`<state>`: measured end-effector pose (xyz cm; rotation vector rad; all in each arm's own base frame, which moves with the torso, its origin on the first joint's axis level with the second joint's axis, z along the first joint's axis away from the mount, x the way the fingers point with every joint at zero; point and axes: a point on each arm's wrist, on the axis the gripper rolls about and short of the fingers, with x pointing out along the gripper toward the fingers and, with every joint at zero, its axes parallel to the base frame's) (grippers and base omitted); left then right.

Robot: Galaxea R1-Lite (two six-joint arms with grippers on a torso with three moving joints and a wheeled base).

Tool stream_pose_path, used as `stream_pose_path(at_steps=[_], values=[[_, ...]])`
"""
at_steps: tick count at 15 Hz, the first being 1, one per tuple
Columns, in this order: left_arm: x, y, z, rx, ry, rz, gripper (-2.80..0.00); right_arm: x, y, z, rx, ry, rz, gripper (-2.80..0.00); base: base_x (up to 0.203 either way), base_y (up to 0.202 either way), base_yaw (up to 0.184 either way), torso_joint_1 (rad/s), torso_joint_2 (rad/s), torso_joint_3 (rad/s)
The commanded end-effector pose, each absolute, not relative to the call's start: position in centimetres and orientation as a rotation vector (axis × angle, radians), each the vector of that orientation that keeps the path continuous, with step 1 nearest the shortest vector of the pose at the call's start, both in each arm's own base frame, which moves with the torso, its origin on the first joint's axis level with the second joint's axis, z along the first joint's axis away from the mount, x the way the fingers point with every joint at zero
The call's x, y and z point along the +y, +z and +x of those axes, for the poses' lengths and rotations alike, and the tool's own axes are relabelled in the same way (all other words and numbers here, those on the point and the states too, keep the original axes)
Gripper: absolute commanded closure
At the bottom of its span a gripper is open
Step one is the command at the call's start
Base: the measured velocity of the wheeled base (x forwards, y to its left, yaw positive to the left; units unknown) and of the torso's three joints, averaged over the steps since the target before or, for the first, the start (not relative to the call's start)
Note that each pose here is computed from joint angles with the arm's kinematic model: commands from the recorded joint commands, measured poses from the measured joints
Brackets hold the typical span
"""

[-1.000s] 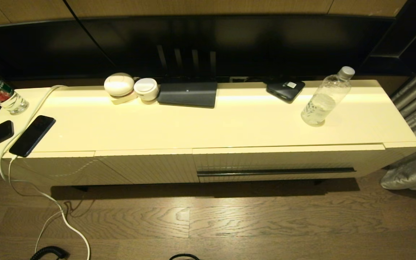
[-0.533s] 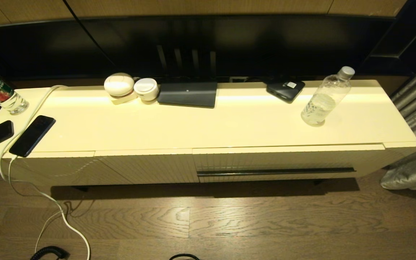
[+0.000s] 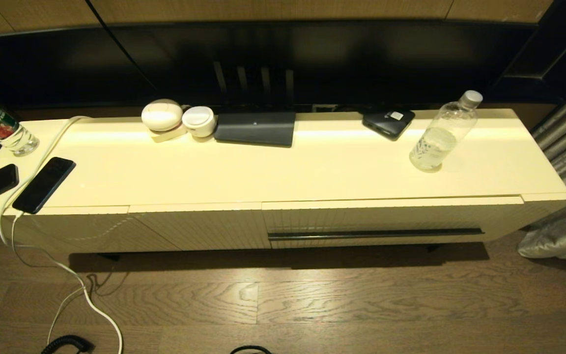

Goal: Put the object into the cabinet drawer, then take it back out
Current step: Open the drawer

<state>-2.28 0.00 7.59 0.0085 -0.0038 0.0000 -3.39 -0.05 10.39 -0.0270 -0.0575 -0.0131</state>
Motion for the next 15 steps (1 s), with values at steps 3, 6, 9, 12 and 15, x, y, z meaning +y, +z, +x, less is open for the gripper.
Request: stream_pose_path(at_steps=[3,6,9,12,15], values=[[0.0,7.6,-2.3,-0.003,0.0,0.009,0.0,0.0,16.7,-4.1,-0.068,0.016,-0.087,0.0,0.0,0.0,0.0,0.0,0.0,0.0],[0.0,7.5,-2.3,-0.002,0.0,0.009,0.0,0.1,21.4,-2.9,-0.058,0.044,-0.126,0.0,0.0,0.0,0.0,0.0,0.0,0.0],[0.0,7.6,-2.3,-0.003,0.0,0.009,0.0,0.1,25.0,-0.9,-0.032,0.056,-0.199,0.0,0.0,0.0,0.0,0.0,0.0,0.0],[0.0,7.6,-2.3,-0.003,0.002,0.009,0.0,0.2,27.1,1.1,0.022,0.093,-0.382,0.0,0.0,0.0,0.0,0.0,0.0,0.0],[0.0,7.5,-2.3,-0.002,0.002,0.009,0.0,0.2,28.2,3.0,0.076,0.116,-0.51,0.0,0.0,0.0,0.0,0.0,0.0,0.0]])
